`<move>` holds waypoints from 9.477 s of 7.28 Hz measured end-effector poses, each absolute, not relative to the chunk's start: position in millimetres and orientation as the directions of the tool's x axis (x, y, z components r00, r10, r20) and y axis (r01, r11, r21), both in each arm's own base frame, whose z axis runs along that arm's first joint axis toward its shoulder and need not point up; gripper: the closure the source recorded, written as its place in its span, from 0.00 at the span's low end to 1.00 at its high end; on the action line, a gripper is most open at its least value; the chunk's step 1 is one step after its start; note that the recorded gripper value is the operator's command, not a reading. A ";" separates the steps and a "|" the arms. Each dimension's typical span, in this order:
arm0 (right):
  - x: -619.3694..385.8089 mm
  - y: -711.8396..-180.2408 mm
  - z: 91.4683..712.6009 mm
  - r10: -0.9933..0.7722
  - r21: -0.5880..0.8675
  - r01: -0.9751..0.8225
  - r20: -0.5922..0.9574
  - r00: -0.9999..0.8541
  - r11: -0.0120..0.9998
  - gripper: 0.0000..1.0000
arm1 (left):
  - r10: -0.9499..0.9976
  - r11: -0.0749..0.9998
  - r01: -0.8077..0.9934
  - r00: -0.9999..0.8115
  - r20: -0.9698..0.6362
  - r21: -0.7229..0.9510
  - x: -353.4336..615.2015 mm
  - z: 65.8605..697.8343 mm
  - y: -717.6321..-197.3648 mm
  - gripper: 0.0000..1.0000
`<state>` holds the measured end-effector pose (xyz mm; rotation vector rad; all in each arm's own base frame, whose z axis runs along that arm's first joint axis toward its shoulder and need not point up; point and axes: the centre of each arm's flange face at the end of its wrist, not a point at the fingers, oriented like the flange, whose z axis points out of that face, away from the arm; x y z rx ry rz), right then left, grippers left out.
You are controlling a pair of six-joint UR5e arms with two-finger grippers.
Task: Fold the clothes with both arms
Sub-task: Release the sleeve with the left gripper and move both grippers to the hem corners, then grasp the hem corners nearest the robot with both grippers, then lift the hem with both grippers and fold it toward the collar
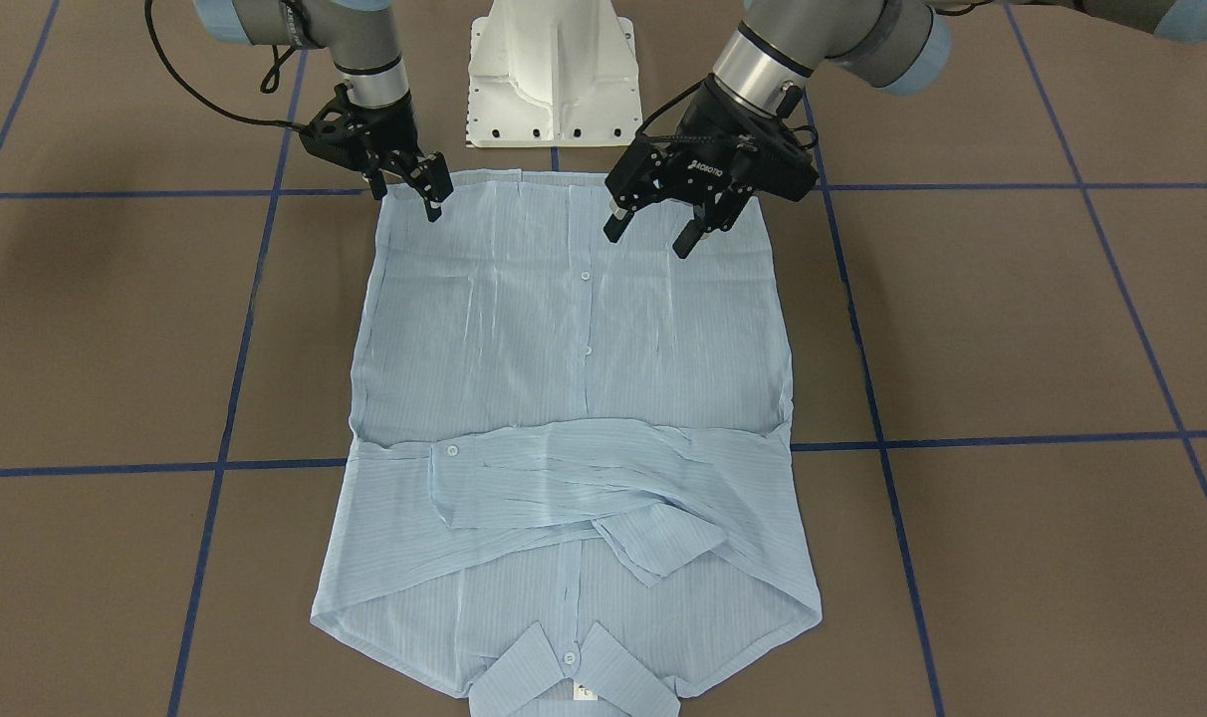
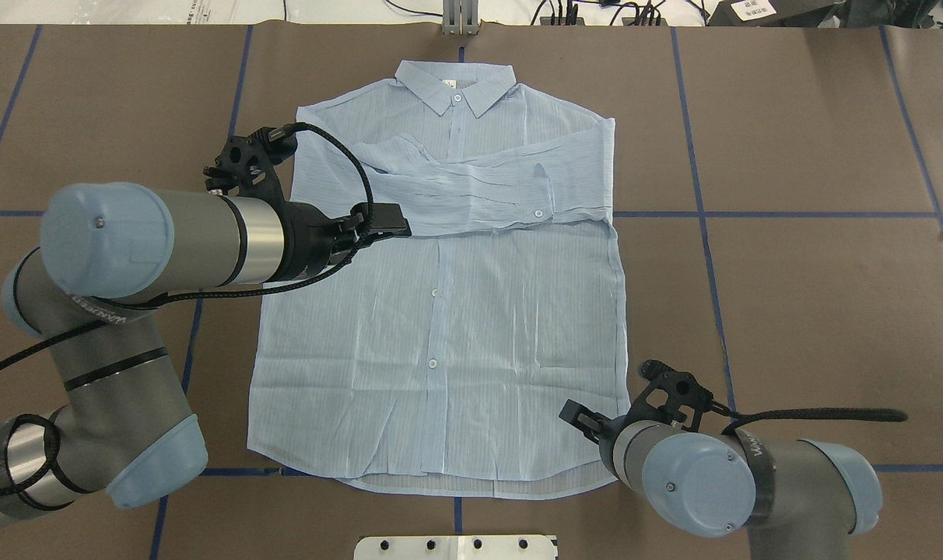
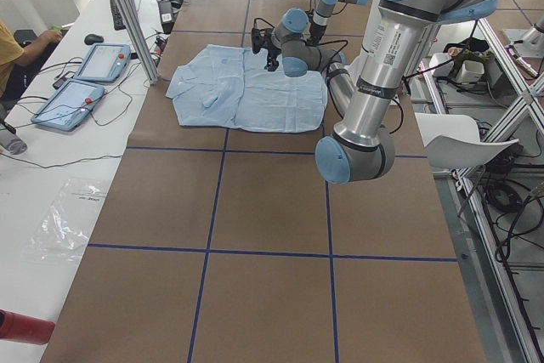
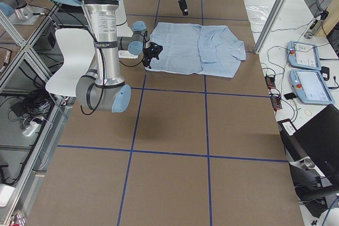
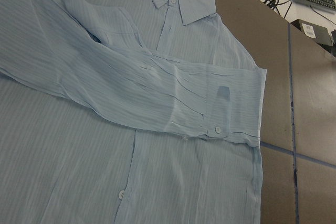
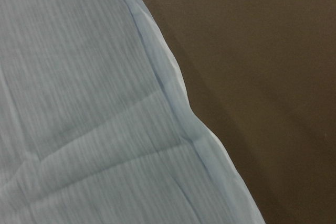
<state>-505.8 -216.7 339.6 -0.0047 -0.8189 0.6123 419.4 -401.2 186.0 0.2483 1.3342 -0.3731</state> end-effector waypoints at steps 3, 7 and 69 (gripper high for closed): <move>-500.6 -194.5 346.8 0.506 -0.222 -0.497 0.656 0.561 0.839 0.07 | -0.126 0.902 0.432 0.201 -0.971 -0.027 419.9 193.3 -401.7 0.00; -492.9 -172.7 338.8 0.506 -0.202 -0.495 0.602 0.617 0.845 0.13 | -0.131 0.886 0.463 0.213 -0.968 -0.018 420.9 199.8 -403.8 0.00; -401.9 -178.6 259.8 0.502 -0.212 -0.515 0.685 0.528 0.831 1.00 | -0.293 0.949 0.249 0.462 -0.837 -0.194 409.7 259.3 -228.2 1.00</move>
